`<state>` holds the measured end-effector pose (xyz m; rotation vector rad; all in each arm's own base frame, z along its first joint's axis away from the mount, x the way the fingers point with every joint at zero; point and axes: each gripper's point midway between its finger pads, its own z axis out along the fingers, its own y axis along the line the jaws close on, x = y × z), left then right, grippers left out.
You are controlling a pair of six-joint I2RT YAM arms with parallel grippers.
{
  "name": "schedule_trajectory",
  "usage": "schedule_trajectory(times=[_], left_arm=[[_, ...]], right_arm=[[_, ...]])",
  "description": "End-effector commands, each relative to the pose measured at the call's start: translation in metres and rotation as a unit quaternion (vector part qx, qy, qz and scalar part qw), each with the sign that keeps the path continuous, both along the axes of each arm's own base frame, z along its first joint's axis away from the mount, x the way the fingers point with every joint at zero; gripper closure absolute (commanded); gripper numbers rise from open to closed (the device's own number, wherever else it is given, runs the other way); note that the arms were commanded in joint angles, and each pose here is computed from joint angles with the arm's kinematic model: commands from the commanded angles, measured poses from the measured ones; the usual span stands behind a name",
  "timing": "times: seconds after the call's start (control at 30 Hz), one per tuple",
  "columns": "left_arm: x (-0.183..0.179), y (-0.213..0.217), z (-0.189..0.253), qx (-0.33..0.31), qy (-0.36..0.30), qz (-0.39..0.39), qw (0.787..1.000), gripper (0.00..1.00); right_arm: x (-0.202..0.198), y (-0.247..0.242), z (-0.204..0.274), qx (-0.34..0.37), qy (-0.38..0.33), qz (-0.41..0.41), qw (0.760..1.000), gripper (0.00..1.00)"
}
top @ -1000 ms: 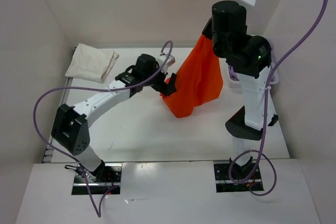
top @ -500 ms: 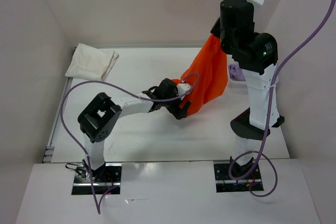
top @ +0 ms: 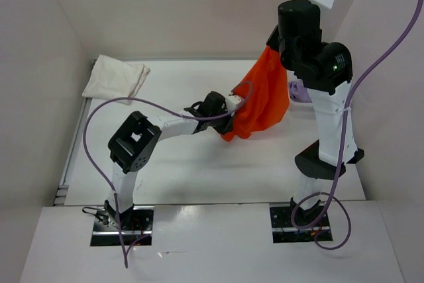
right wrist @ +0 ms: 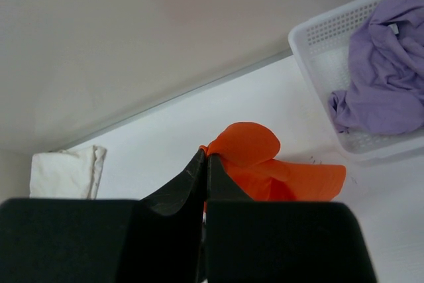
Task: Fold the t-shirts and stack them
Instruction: Flatten out the tshirt
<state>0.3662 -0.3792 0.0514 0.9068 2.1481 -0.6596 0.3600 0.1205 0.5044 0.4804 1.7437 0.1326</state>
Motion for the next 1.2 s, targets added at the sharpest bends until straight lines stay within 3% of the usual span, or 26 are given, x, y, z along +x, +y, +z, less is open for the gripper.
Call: schedule_trajectory(times=[0.0, 0.03, 0.07, 0.2, 0.3, 0.37, 0.43, 0.53, 0.57, 0.63, 0.67, 0.73, 0.77, 0.9, 1.0, 1.07, 1.17], left_arm=[[0.020, 0.034, 0.049, -0.049, 0.019, 0.011, 0.999, 1.00], [0.023, 0.050, 0.089, -0.073, -0.002, 0.011, 0.997, 1.00], [0.030, 0.088, 0.099, -0.054, -0.007, 0.017, 0.998, 1.00], [0.006, 0.158, 0.178, 0.015, -0.090, -0.029, 0.995, 1.00], [-0.040, 0.188, 0.207, 0.028, -0.098, -0.062, 0.993, 1.00], [-0.073, 0.191, 0.197, 0.027, -0.057, -0.094, 0.994, 0.97], [-0.103, 0.195, 0.196, 0.023, -0.044, -0.129, 0.990, 0.87], [-0.124, 0.207, 0.173, 0.050, -0.017, -0.136, 0.989, 0.78], [-0.124, 0.211, 0.170, 0.060, -0.015, -0.136, 0.989, 0.77], [-0.130, 0.218, 0.169, 0.072, -0.005, -0.138, 0.988, 0.77], [-0.126, 0.222, 0.168, 0.073, 0.002, -0.129, 0.989, 0.77], [-0.119, 0.233, 0.170, 0.065, 0.000, -0.119, 0.991, 0.77], [-0.111, 0.232, 0.173, 0.054, 0.002, -0.116, 0.992, 0.77], [-0.058, 0.245, 0.172, 0.026, -0.001, -0.071, 0.997, 0.77], [-0.007, 0.263, 0.151, 0.005, 0.038, 0.009, 0.999, 0.67], [0.013, 0.271, 0.150, 0.014, 0.044, 0.042, 0.998, 0.55], [-0.026, 0.245, 0.153, 0.076, 0.009, -0.036, 0.996, 0.42]], right_arm=[[-0.004, -0.022, 0.005, 0.014, -0.006, -0.026, 1.000, 1.00], [-0.004, -0.027, 0.005, 0.020, -0.006, -0.032, 0.999, 1.00], [-0.001, -0.033, 0.001, 0.018, 0.000, -0.038, 0.999, 1.00], [0.007, -0.056, -0.015, -0.008, 0.023, -0.081, 0.996, 1.00], [0.005, -0.061, -0.018, -0.020, 0.029, -0.091, 0.995, 1.00], [-0.003, -0.065, -0.013, -0.021, 0.025, -0.090, 0.995, 1.00], [-0.007, -0.064, -0.015, -0.023, 0.030, -0.078, 0.996, 1.00], [-0.008, -0.040, -0.037, -0.020, 0.068, -0.007, 0.997, 1.00], [-0.004, -0.030, -0.065, -0.028, 0.107, 0.015, 0.994, 1.00], [-0.011, 0.000, -0.075, -0.008, 0.105, 0.078, 0.991, 1.00], [-0.013, 0.014, -0.115, -0.005, 0.149, 0.101, 0.984, 1.00], [-0.024, 0.020, -0.111, 0.034, 0.115, 0.125, 0.985, 1.00], [-0.029, 0.024, -0.139, 0.042, 0.143, 0.129, 0.980, 1.00], [-0.036, 0.040, -0.159, 0.072, 0.159, 0.165, 0.971, 1.00], [-0.023, 0.048, -0.184, 0.065, 0.179, 0.163, 0.968, 1.00], [-0.014, 0.053, -0.197, 0.062, 0.188, 0.162, 0.967, 1.00], [-0.004, 0.058, -0.201, 0.058, 0.188, 0.164, 0.967, 1.00]])
